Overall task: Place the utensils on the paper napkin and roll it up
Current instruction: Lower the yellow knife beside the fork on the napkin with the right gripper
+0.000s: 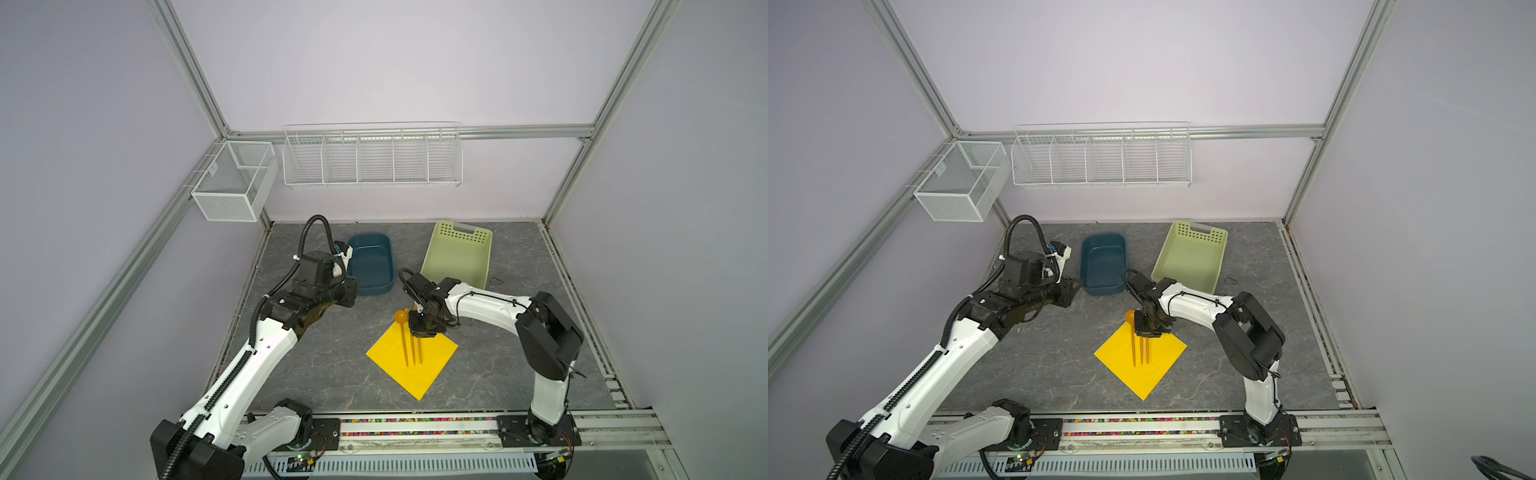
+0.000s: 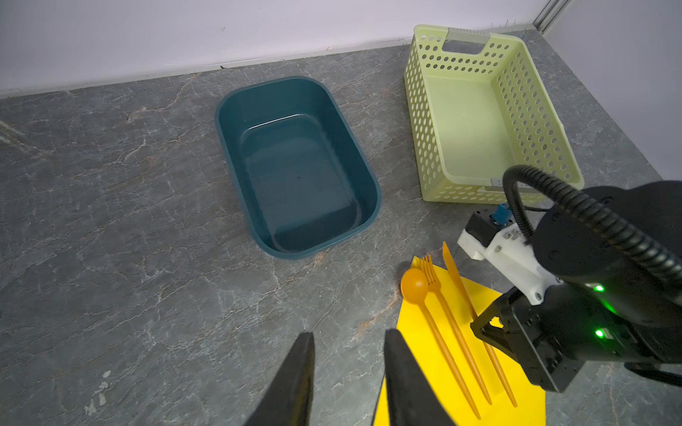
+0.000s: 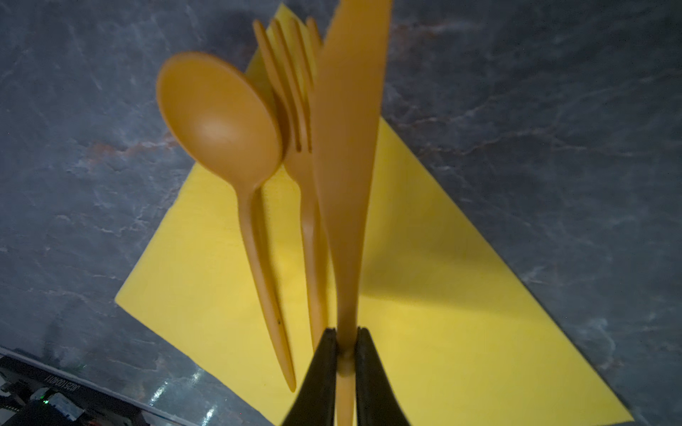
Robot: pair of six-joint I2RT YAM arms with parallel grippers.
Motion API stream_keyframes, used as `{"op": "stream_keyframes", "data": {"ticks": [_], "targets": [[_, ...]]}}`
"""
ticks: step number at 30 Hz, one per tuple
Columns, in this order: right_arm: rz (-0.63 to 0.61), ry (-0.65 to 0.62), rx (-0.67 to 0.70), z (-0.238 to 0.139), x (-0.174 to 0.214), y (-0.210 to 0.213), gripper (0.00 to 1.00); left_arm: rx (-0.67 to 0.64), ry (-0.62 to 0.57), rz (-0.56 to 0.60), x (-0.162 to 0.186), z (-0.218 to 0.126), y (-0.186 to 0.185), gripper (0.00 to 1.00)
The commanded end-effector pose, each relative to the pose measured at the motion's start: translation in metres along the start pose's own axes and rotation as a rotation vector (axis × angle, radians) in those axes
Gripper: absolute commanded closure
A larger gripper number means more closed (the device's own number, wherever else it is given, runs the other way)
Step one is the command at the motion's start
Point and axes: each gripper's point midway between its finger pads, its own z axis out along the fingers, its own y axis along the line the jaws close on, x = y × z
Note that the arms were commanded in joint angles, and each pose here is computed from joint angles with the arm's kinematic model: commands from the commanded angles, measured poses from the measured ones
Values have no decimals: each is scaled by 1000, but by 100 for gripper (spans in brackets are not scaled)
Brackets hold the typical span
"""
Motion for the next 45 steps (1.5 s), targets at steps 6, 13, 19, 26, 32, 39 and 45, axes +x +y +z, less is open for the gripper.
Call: {"op": "stream_keyframes", "data": {"ticks": [6, 13, 19, 26, 32, 39, 45], "targets": [[45, 19, 16, 10, -3, -6, 85, -2, 2, 11, 4, -3, 2, 67], [48, 30, 19, 16, -3, -8, 85, -1, 3, 11, 4, -2, 2, 67], [53, 31, 18, 19, -4, -8, 85, 1, 6, 11, 4, -2, 1, 67], [61, 30, 17, 22, -5, -8, 84, 7, 4, 10, 4, -1, 0, 67], [62, 25, 29, 22, -6, -10, 84, 9, 8, 10, 5, 0, 0, 67], [64, 33, 33, 22, -3, -13, 81, 6, 9, 9, 5, 0, 0, 67], [61, 25, 31, 19, -4, -12, 79, 9, 9, 9, 4, 0, 0, 67]]}}
